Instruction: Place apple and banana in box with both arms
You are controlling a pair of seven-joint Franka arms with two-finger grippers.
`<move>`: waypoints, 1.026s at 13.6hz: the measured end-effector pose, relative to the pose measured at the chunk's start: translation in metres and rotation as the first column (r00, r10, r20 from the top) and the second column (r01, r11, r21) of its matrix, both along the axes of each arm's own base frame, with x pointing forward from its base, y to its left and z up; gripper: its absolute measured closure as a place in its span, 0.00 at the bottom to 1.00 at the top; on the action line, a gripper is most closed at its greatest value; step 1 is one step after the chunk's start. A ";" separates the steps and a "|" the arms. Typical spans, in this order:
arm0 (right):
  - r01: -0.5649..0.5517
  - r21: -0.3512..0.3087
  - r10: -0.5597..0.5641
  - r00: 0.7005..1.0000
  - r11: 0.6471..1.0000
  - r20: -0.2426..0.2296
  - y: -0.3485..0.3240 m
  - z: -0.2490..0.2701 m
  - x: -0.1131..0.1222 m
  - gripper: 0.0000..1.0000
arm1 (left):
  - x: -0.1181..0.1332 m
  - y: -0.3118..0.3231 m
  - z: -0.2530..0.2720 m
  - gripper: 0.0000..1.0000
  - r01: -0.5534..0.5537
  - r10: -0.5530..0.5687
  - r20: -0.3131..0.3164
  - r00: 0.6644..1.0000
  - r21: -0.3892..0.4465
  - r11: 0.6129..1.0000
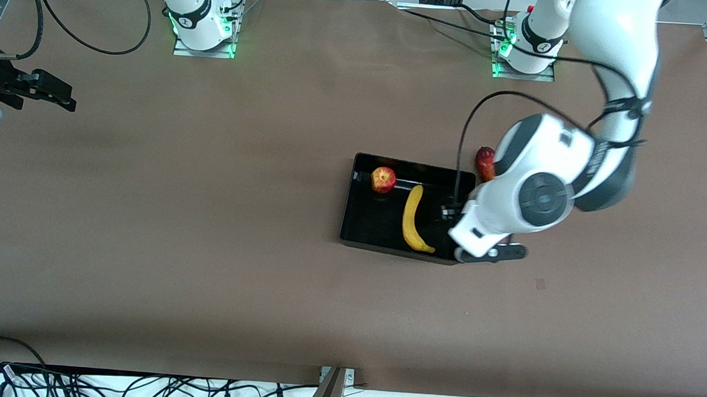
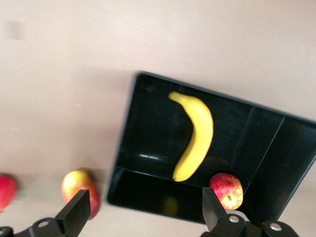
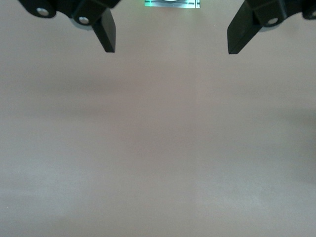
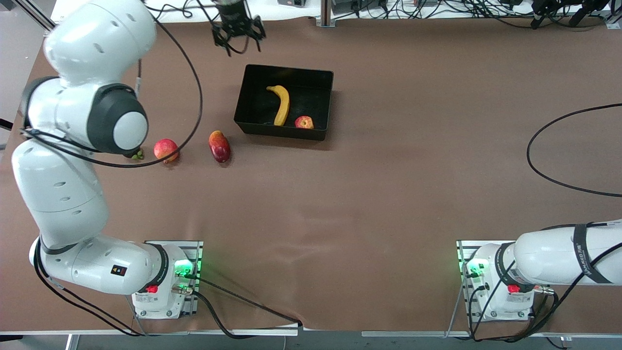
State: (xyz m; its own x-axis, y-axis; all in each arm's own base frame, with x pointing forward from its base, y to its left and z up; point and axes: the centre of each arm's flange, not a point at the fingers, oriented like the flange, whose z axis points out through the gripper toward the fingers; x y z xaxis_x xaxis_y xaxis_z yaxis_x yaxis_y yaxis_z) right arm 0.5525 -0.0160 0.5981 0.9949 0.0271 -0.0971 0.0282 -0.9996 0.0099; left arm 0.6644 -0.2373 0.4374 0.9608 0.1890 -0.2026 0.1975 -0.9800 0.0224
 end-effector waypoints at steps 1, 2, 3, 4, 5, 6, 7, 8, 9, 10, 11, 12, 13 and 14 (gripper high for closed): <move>0.000 0.000 0.000 1.000 1.000 0.000 0.000 0.000 0.000 0.00 | -0.001 0.024 0.032 0.00 -0.033 0.033 0.029 0.999 0.011 0.999; 0.000 0.000 0.000 1.000 1.000 -0.001 0.000 0.000 0.000 0.00 | -0.005 0.048 0.064 0.00 -0.061 0.059 0.052 0.997 0.022 0.998; 0.000 0.000 0.000 1.000 1.000 -0.001 0.000 0.000 0.000 0.00 | -0.013 0.073 0.097 0.00 -0.073 0.071 0.070 0.995 0.029 0.997; 0.000 0.000 0.000 1.000 1.000 -0.001 0.000 0.000 0.000 0.00 | -0.023 0.098 0.127 0.00 -0.066 0.063 0.086 0.994 0.029 0.997; 0.000 0.000 0.000 1.000 1.000 -0.001 0.000 0.000 0.000 0.00 | -0.033 0.125 0.153 0.00 -0.048 0.045 0.105 0.994 0.024 0.999; 0.000 0.000 0.000 1.000 1.000 -0.001 0.000 0.000 0.000 0.00 | -0.044 0.154 0.174 0.00 -0.018 0.016 0.124 0.992 0.018 1.000; 0.000 0.000 0.000 1.000 1.000 -0.001 0.000 0.000 0.000 0.00 | -0.055 0.182 0.191 0.00 0.016 -0.018 0.143 0.990 0.013 1.000; 0.000 0.000 0.000 1.000 1.000 -0.001 0.000 0.000 0.000 0.00 | -0.067 0.205 0.203 0.00 0.044 -0.046 0.159 0.986 0.012 0.999; 0.000 0.000 0.000 1.000 1.000 -0.001 0.000 0.000 0.000 0.00 | -0.080 0.221 0.214 0.00 0.061 -0.062 0.171 0.983 0.014 0.998; 0.000 0.000 0.000 1.000 1.000 -0.001 0.000 0.000 0.000 0.00 | -0.092 0.233 0.223 0.00 0.074 -0.076 0.181 0.981 0.016 0.997; 0.000 0.000 0.000 1.000 1.000 -0.001 0.000 0.000 0.000 0.00 | -0.103 0.241 0.229 0.00 0.097 -0.098 0.187 0.977 0.016 0.995; 0.000 0.000 0.000 1.000 1.000 -0.001 0.000 0.000 0.000 0.00 | -0.115 0.246 0.233 0.00 0.122 -0.123 0.190 0.974 0.018 0.992; 0.000 0.000 0.000 1.000 1.000 -0.001 0.000 0.000 0.000 0.00 | -0.126 0.251 0.236 0.00 0.136 -0.139 0.189 0.972 0.031 0.990; 0.000 0.000 0.000 1.000 1.000 -0.001 0.000 0.000 0.000 0.00 | -0.135 0.254 0.236 0.00 0.147 -0.154 0.184 0.971 0.051 0.988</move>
